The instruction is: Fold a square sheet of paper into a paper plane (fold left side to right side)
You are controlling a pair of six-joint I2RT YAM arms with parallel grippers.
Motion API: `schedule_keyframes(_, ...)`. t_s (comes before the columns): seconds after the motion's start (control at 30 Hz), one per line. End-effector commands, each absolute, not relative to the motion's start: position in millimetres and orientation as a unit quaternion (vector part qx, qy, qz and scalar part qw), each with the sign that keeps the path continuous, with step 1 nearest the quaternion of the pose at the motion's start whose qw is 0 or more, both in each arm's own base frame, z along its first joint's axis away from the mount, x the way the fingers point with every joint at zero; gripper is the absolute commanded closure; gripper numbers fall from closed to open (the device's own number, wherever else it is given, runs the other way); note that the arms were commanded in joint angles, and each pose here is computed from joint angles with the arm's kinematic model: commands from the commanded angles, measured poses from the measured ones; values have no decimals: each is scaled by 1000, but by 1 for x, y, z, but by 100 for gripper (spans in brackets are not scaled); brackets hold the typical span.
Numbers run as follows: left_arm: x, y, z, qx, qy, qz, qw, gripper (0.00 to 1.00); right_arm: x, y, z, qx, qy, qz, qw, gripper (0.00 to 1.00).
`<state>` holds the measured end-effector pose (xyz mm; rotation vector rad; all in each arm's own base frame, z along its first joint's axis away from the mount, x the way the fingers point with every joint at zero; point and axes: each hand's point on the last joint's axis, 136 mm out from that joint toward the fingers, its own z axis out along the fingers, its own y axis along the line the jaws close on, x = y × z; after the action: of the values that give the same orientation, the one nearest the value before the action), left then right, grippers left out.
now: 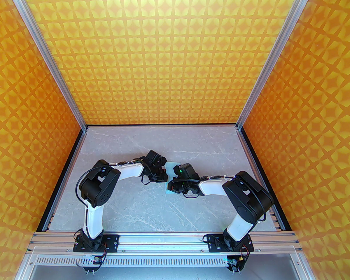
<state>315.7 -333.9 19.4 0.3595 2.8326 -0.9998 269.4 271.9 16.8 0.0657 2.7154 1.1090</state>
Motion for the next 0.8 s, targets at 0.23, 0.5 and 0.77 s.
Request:
schedule_keyframes(0.23,321,-335,43,107,935,-329,74,95,266,267,5,20,929,357,97,98)
schedule_keyframes(0.5,323,-341,60,106,926,-353,87,94,265,266,5,21,929,356,97,98)
schedule_keyframes(0.77,324,-345,38,96,928,-354,63,93,265,266,5,21,929,356,97,98)
